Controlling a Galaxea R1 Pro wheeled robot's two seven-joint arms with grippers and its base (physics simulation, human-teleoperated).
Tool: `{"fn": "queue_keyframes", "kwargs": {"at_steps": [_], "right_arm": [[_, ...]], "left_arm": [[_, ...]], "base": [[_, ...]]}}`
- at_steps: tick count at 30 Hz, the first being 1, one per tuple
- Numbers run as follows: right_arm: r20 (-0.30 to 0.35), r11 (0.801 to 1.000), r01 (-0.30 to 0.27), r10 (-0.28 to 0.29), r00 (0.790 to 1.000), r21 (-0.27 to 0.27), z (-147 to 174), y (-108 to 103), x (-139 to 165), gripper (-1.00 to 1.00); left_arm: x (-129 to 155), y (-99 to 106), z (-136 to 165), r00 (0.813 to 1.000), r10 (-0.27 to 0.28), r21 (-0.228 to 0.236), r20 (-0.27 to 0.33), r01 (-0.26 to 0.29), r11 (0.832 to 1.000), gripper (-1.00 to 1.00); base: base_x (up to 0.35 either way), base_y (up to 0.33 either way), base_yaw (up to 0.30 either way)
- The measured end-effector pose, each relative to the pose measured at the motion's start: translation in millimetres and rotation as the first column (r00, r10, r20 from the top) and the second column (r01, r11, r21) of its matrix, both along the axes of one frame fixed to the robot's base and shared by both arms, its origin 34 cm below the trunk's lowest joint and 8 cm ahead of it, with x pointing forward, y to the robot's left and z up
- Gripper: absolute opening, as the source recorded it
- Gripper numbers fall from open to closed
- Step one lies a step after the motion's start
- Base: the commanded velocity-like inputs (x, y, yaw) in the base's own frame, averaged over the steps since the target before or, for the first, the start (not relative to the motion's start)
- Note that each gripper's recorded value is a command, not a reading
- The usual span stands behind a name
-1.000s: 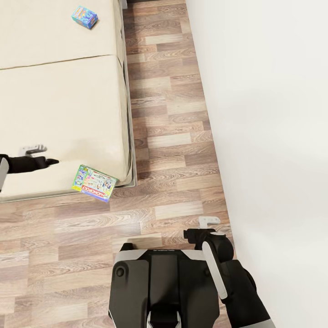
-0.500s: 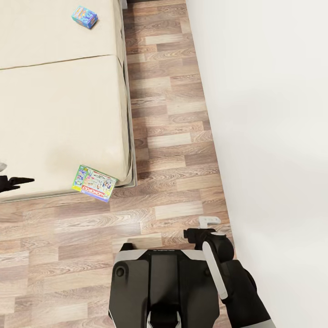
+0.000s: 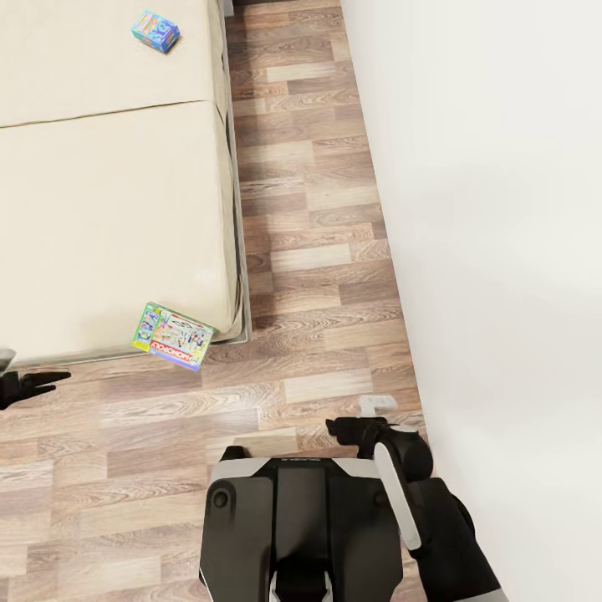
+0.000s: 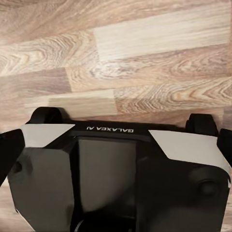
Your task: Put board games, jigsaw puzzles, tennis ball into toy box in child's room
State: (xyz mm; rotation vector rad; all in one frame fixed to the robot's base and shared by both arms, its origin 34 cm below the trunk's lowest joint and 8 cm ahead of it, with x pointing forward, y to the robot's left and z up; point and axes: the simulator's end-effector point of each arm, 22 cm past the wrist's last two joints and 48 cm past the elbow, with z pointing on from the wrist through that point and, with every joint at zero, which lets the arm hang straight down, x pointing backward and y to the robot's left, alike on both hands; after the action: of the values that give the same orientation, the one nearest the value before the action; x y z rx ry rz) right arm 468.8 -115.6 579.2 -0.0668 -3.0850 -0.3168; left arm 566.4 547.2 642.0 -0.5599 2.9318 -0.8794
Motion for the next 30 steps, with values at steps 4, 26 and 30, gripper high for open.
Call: {"fn": "queue_keyframes", "kwargs": {"at_steps": [4,26,30], "right_arm": [[0.022,0.998,0.013,-0.015,1.0,0.056,7.2,9.5,10.1,1.0],[0.071,0.989,0.051,-0.062,0.996,0.141,28.1,24.2,33.1,1.0],[0.077,0.989,0.051,-0.062,0.995,0.141,30.4,24.0,35.4,1.0]], "left_arm": [[-22.1,-15.7,5.8,1.0,0.005,-0.09,0.02,-0.004,0.996,1.0],[-86.1,-37.1,15.4,1.0,-0.003,-0.172,-0.027,-0.001,0.985,1.0],[-87.3,-41.3,15.6,1.0,-0.005,-0.179,-0.026,0.0,0.984,1.0]], "base": [[0.0,0.0,0.0],[0.0,0.0,0.0],[0.0,0.0,0.0]]}}
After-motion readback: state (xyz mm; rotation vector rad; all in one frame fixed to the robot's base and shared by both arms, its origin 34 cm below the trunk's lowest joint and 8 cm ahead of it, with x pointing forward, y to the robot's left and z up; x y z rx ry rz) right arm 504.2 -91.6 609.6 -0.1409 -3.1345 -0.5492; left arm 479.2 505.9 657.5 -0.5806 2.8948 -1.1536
